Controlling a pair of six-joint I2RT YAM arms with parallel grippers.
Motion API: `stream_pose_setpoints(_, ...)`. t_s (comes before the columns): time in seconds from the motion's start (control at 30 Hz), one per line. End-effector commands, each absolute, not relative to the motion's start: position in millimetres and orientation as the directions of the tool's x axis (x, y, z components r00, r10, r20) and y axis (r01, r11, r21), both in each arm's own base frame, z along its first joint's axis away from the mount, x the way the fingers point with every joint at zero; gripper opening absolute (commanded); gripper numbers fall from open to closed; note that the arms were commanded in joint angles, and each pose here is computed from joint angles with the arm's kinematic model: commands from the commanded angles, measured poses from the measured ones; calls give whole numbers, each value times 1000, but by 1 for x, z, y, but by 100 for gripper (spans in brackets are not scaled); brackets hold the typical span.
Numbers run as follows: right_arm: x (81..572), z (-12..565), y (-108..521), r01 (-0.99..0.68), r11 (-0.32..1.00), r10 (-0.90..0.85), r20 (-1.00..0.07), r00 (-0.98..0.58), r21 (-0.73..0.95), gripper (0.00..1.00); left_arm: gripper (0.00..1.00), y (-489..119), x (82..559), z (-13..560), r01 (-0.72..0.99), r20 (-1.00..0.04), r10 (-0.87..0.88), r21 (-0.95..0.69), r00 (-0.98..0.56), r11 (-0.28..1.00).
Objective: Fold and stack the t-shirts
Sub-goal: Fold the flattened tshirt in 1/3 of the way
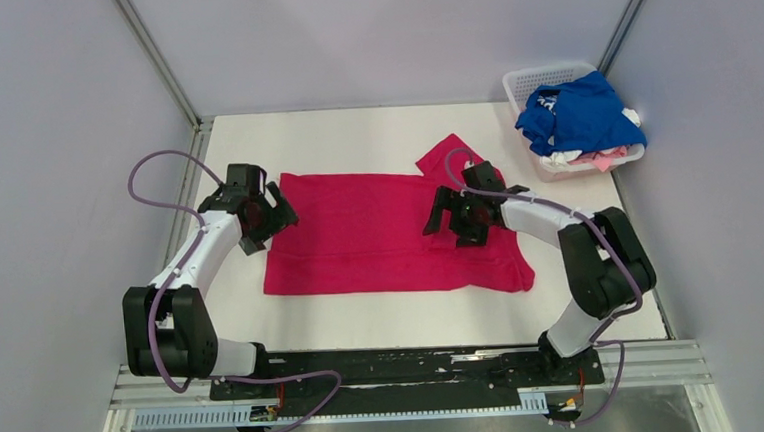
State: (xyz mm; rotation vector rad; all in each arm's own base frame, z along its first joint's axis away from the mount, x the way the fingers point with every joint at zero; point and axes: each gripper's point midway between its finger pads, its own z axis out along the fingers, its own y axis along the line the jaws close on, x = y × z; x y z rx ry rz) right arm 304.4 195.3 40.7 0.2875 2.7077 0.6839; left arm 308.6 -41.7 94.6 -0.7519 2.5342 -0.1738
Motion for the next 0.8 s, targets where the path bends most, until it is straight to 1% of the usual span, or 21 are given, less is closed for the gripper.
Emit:
stream_pose_setpoints(0.0, 331, 57, 224, 35, 847, 255, -347, -902, 531, 100, 100, -40, 312, 96, -472, -433, -533, -248, -727, 846)
stream_pose_setpoints(0.17, 348, 65, 246, -16, 849, 227, -391, -892, 528, 100, 100, -42, 313, 96, -466, -428, -532, -255, -731, 847)
stream_pose_setpoints(0.43, 393, 84, 275, -69, 872, 207, -492, -845, 485, 100, 100, -44, 312, 95, -465, -414, -534, -262, -737, 846)
stream_pose_setpoints(0.6, 400, 98, 297, -131, 843, 180, -503, -845, 521, 100, 100, -42, 312, 100, -470, -426, -536, -258, -729, 844)
stream_pose_setpoints(0.77, 398, 108, 281, -115, 870, 189, -541, -819, 479, 100, 100, -43, 315, 103, -465, -428, -534, -262, -730, 846)
